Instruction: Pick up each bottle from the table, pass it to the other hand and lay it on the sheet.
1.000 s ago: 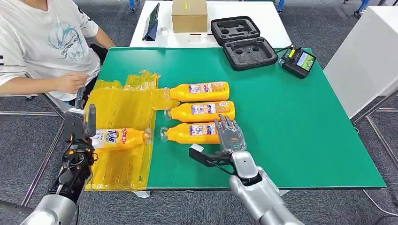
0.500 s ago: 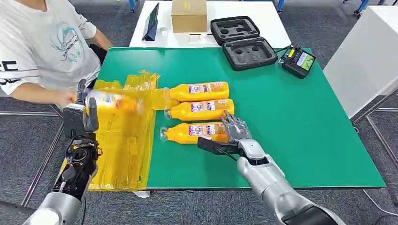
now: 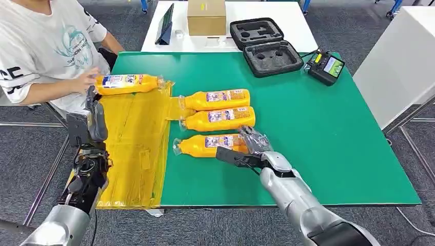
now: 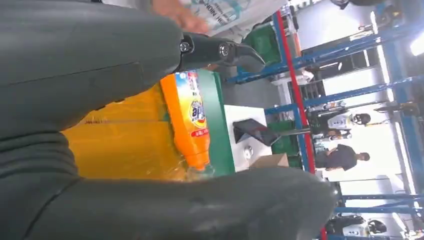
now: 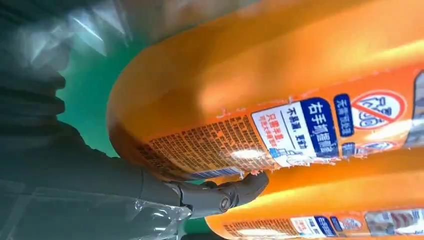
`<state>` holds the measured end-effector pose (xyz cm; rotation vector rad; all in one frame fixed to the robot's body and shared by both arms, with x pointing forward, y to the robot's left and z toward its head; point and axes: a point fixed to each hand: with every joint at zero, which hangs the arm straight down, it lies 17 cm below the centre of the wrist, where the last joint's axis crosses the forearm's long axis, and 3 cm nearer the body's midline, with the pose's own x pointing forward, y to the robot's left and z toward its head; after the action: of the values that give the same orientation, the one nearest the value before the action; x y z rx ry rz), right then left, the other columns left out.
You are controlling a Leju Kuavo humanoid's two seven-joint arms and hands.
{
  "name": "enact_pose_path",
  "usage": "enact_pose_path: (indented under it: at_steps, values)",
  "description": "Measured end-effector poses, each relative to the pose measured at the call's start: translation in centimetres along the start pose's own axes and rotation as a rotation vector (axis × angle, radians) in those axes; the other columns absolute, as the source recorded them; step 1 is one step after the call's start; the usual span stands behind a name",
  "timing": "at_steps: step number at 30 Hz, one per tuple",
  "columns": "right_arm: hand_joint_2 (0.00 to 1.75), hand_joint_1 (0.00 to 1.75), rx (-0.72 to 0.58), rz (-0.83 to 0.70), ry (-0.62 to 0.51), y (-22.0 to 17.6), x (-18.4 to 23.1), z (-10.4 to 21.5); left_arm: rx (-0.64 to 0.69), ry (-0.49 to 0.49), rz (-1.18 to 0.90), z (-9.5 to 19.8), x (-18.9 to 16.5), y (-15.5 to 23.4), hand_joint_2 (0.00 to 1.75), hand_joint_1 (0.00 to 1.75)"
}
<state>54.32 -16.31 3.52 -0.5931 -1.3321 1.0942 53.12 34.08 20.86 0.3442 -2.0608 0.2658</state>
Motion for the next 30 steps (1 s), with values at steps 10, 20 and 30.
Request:
enact_pose_path:
  at_steps: [10, 20, 30]
  values:
    - [1.75, 1.75, 0.027, -0.037, -0.006, 0.0, 0.4, -0.3, 0.022, 0.065, 0.059, 0.2, -1.4, 0.3, 0.0, 0.0]
    - [1.75, 1.75, 0.077, -0.096, -0.035, 0.7, 1.3, -0.2, 0.033, 0.087, 0.07, 0.4, -2.0, 0.5, 0.0, 0.0]
    - [1.75, 1.75, 0.013, -0.673, -0.446, 0.2, 8.9, 3.8, 0.058, 0.286, 0.363, 3.8, -5.8, 0.8, 0.0, 0.0]
